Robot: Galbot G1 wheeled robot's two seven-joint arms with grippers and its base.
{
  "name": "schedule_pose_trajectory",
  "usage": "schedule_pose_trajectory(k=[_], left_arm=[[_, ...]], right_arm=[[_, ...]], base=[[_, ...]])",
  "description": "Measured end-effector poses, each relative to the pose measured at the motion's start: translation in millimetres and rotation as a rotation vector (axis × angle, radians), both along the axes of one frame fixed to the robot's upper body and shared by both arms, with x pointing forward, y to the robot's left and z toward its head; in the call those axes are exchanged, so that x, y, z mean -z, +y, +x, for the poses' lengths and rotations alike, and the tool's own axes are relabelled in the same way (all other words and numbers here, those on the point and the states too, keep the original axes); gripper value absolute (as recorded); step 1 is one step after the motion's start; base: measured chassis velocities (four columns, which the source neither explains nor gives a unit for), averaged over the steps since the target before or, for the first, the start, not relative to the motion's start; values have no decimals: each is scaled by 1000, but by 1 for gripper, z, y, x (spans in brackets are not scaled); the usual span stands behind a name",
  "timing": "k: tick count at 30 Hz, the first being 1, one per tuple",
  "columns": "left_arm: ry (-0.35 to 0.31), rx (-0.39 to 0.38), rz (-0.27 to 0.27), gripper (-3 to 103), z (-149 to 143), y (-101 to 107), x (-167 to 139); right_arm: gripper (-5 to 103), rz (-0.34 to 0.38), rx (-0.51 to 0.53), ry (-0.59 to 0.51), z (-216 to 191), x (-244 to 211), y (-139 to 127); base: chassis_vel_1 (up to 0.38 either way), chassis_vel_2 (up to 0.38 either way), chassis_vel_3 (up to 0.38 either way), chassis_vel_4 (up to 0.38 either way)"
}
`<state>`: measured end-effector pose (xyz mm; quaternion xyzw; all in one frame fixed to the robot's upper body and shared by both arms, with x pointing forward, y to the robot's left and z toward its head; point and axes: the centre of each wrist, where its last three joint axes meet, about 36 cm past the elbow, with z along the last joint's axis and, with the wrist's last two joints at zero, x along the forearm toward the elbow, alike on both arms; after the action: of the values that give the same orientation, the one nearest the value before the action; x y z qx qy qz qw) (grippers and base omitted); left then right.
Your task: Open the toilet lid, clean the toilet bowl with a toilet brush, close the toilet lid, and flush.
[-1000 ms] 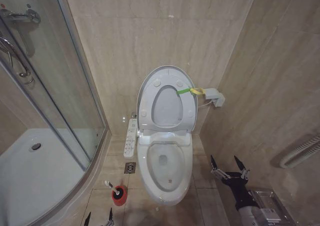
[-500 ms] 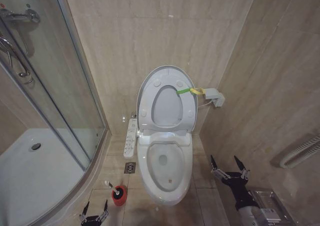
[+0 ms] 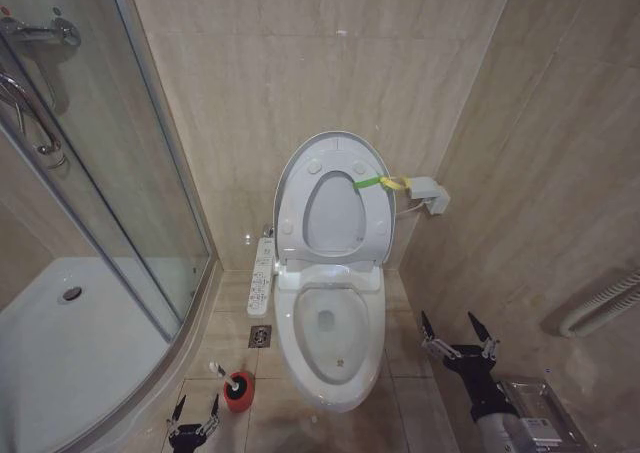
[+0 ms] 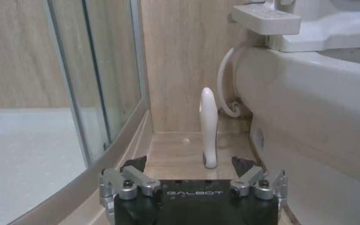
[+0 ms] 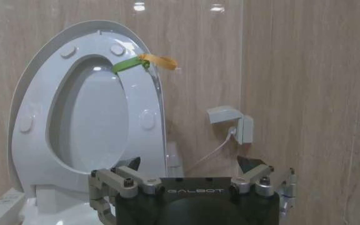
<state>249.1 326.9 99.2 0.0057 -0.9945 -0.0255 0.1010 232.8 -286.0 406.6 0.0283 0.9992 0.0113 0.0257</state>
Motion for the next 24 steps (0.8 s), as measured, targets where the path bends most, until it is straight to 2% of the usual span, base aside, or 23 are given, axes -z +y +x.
schedule_pose_trajectory(k=[13, 24], left_arm=[[-24, 15, -2, 92, 24, -1, -2], [-19, 33, 9, 91, 45, 7, -2]], right_arm=[[100, 0, 0, 0, 0, 0, 0], [100, 0, 0, 0, 0, 0, 0]], base=[[0, 0, 0, 0], [0, 0, 0, 0]])
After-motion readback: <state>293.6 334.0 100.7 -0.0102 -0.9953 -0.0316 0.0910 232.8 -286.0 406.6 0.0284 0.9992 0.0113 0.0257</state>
